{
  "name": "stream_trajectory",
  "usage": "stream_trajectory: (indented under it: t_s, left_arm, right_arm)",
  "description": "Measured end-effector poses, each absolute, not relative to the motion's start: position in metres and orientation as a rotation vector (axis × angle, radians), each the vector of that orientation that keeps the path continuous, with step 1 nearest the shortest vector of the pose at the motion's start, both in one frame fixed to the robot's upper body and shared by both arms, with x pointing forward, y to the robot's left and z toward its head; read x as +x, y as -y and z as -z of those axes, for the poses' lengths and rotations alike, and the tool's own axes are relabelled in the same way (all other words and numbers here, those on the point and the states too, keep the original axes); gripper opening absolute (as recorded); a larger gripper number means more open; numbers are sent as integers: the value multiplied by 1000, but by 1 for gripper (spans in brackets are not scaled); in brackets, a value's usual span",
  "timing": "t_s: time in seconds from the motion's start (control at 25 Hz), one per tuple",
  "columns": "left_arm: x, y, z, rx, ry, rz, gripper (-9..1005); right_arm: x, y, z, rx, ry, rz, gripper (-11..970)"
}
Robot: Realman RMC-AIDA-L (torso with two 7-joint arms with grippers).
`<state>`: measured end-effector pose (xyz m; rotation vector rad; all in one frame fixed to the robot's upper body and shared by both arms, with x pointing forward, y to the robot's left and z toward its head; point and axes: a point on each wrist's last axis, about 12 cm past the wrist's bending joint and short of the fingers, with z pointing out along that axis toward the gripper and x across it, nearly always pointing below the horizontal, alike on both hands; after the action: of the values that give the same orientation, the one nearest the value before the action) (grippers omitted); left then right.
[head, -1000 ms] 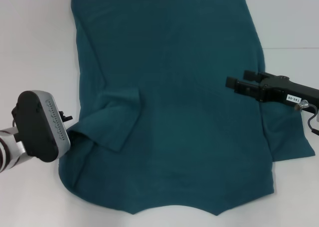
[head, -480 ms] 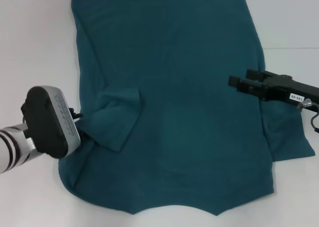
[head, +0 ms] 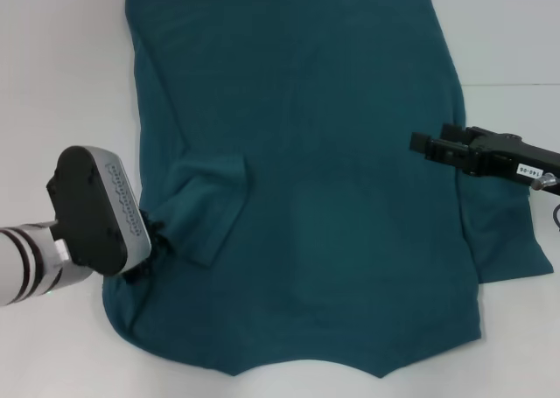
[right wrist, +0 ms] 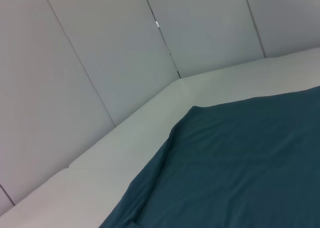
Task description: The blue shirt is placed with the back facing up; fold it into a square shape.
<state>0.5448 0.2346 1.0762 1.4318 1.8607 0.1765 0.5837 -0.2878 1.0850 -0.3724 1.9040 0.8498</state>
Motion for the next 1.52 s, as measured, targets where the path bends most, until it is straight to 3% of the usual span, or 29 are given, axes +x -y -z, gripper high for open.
stream_trajectory:
  t_s: [0.48, 0.88, 1.52]
  left_arm:
    - [560, -218, -1105, 1352, -1964, 10, 50]
    - [579, -199, -1103, 1174, -2087, 134, 51]
    - [600, -193, -1122, 890, -2103, 178, 50]
  right_arm:
    - [583, 292, -1089, -352, -1926, -910, 821]
    - [577, 299, -1104, -325, -1907, -1047, 821]
    - [579, 297, -1108, -331, -1891, -1045, 821]
